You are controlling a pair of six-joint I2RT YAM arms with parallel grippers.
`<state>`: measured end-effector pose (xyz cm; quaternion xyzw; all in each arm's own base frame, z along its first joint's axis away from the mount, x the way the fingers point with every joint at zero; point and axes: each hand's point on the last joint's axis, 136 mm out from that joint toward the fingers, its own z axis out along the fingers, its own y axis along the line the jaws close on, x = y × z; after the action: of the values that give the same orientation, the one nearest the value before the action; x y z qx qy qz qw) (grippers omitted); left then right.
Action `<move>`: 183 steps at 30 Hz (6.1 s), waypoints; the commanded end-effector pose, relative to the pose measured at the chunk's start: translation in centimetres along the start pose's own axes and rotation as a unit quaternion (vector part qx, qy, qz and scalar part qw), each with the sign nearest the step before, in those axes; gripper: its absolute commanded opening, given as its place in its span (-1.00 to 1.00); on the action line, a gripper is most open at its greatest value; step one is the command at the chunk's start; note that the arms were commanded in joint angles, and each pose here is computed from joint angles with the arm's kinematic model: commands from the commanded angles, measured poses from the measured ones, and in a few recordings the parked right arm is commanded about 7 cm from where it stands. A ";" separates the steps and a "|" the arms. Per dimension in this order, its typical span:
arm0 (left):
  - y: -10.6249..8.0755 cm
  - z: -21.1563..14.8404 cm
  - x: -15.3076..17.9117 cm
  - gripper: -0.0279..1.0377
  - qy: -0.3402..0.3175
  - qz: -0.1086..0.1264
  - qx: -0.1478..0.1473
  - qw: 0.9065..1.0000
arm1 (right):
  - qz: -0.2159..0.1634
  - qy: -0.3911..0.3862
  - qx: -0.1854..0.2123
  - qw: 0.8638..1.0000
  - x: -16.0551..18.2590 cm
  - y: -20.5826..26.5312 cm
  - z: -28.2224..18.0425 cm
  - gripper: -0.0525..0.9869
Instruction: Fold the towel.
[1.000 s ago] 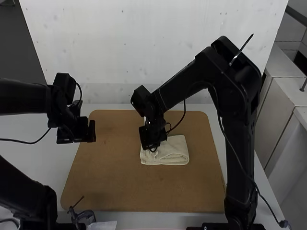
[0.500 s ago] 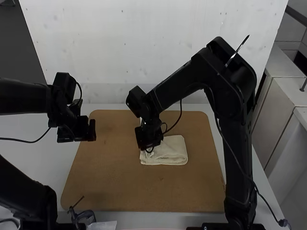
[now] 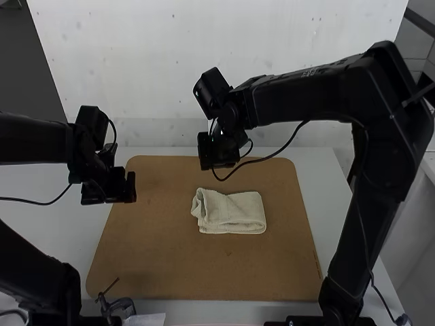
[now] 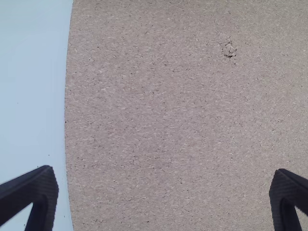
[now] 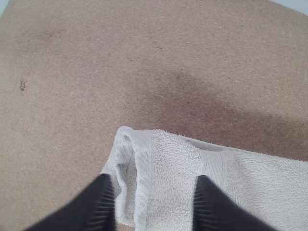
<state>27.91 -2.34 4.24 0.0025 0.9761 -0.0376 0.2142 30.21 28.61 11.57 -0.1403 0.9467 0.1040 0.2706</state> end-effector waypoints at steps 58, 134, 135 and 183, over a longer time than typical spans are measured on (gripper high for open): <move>0.6 -0.1 -0.9 0.90 -0.025 0.005 0.004 1.000 | 0.019 0.020 0.063 0.998 -0.9 -5.7 2.2 0.90; 2.6 -14.8 4.9 0.88 -0.313 0.023 -0.076 0.946 | 0.067 -0.350 0.237 0.904 10.8 -24.8 -19.3 0.95; 2.5 -14.7 5.2 0.88 -0.306 0.023 -0.072 0.949 | 0.073 -0.338 0.231 0.909 11.3 -24.7 -19.0 0.95; 2.0 -14.7 5.4 0.89 -0.305 0.027 -0.056 0.950 | 0.112 -0.205 0.151 0.961 17.2 -21.8 -16.5 0.95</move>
<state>16.99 0.56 13.65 0.0048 0.8766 0.0212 0.4807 15.24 0.06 12.06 0.0272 0.8944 0.0106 0.4464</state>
